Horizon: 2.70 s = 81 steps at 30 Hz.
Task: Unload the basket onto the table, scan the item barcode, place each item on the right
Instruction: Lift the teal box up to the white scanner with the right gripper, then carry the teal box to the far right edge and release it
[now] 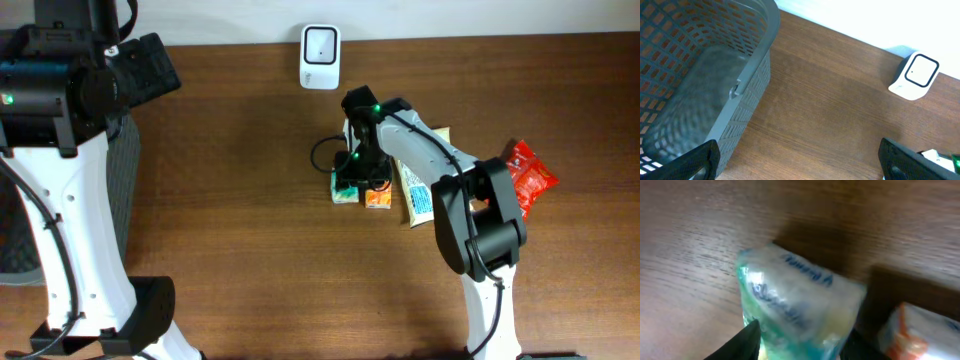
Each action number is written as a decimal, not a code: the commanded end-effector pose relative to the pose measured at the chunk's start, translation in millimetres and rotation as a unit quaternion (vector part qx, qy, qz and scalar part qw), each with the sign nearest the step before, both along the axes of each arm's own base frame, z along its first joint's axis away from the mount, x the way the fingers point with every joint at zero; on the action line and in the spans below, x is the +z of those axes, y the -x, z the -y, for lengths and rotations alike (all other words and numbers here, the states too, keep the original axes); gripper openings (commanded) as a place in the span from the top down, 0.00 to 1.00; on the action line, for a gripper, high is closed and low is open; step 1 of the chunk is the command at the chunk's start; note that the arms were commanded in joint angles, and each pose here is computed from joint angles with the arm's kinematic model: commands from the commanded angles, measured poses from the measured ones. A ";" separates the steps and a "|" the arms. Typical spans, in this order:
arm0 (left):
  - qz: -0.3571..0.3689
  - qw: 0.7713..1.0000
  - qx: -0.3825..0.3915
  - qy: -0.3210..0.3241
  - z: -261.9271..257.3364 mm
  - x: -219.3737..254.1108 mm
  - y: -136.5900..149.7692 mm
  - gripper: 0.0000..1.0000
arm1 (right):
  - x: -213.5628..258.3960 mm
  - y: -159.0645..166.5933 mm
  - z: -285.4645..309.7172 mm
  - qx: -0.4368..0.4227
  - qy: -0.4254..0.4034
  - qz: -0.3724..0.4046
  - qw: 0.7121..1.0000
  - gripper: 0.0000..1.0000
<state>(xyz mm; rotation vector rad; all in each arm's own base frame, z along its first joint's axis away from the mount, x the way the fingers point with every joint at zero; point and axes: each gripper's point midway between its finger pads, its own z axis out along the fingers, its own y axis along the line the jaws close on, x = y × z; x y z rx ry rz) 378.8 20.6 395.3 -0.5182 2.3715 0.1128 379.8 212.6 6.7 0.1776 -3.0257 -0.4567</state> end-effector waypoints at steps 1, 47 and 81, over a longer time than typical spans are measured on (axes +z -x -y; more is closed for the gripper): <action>-0.003 1.000 -0.003 -0.006 -1.1 -0.5 0.1 0.01 | -21.9 15.3 5.2 0.005 0.009 -0.017 1.000 0.82; -0.003 1.000 -0.003 -0.006 -1.1 -0.5 0.1 0.01 | 247.8 -252.7 150.3 -0.231 0.181 0.563 0.772 0.96; -0.003 1.000 -0.003 -0.006 -1.1 -0.5 0.1 0.01 | 167.7 13.8 530.8 -0.560 0.176 0.250 0.770 0.01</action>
